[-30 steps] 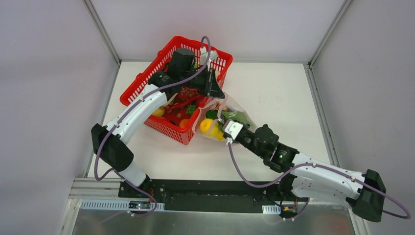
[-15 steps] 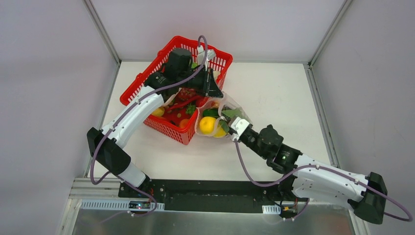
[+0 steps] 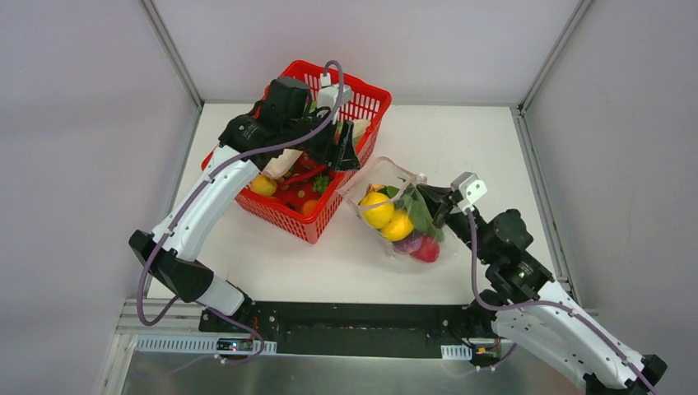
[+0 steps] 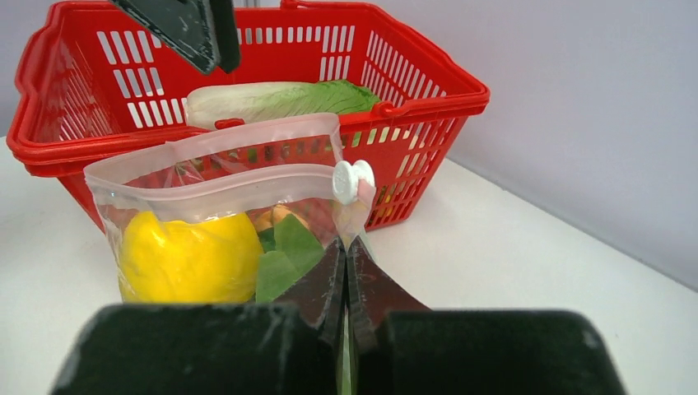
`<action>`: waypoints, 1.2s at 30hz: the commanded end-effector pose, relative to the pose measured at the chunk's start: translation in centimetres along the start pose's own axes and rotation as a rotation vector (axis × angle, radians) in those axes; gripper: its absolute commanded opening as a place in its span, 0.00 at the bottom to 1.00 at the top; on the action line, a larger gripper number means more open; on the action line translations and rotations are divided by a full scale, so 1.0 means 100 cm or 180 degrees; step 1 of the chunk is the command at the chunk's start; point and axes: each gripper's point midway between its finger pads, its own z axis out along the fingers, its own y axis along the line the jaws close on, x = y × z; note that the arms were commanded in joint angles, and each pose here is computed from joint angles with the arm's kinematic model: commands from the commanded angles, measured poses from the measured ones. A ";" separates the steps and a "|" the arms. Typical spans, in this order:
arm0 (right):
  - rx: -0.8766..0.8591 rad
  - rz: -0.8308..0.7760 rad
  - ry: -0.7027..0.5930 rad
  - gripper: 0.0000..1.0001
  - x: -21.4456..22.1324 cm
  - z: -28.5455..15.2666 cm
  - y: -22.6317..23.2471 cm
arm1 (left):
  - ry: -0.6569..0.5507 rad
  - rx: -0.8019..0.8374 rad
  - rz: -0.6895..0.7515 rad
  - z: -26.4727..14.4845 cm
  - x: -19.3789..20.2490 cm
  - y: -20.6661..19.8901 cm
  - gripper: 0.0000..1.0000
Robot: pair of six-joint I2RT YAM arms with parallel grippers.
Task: Place the food in the zip-top bag and seal the zipper
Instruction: Adjust the zipper food storage bag at the center of the board, then zip the zipper food storage bag at the center of the board.
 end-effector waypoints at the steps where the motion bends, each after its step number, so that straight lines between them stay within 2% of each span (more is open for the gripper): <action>1: -0.0237 0.0331 -0.0195 0.00 -0.038 0.000 0.003 | 0.0042 -0.0203 0.0411 -0.028 0.002 0.003 0.66; 4: -0.0431 0.0368 -0.0096 0.00 -0.039 0.001 0.007 | -0.0046 -0.0034 0.0560 -0.032 0.000 -0.007 0.73; 9: -0.0708 0.0389 0.0069 0.00 -0.036 0.003 0.013 | -0.0440 0.0544 0.0862 -0.035 -0.021 -0.045 0.82; 10: -0.0738 0.0396 0.0091 0.00 -0.035 0.004 0.013 | -0.0520 0.0692 0.1032 -0.035 -0.026 -0.057 0.85; 11: -0.0765 0.0399 0.0103 0.00 -0.034 0.004 0.013 | -0.0563 0.0861 0.1202 -0.035 -0.026 -0.073 0.97; 14: -0.0856 0.0411 0.0114 0.00 -0.033 0.005 0.015 | -0.0695 0.0879 0.1635 -0.028 -0.034 -0.092 0.99; 19: -0.0960 0.0412 0.0097 0.00 -0.035 0.003 0.018 | -0.0779 0.1228 0.1723 -0.008 -0.050 -0.111 0.99; 20: -0.0979 0.0413 0.0100 0.00 -0.035 0.002 0.019 | -0.0767 0.1315 0.1720 -0.001 -0.050 -0.115 0.98; 24: -0.1039 0.0409 0.0106 0.00 -0.036 -0.001 0.022 | -0.0692 0.1620 0.1788 0.008 -0.050 -0.134 0.82; 26: -0.1054 0.0409 0.0105 0.00 -0.036 -0.002 0.022 | -0.0648 0.1676 0.1838 0.014 -0.048 -0.140 0.73; 29: -0.1018 0.0413 0.0121 0.00 -0.034 -0.003 0.021 | -0.0493 0.1667 0.1883 0.024 -0.037 -0.139 0.63; 36: -0.1041 0.0419 0.0131 0.00 -0.033 -0.003 0.022 | -0.0255 0.1607 0.2054 0.036 -0.016 -0.141 0.61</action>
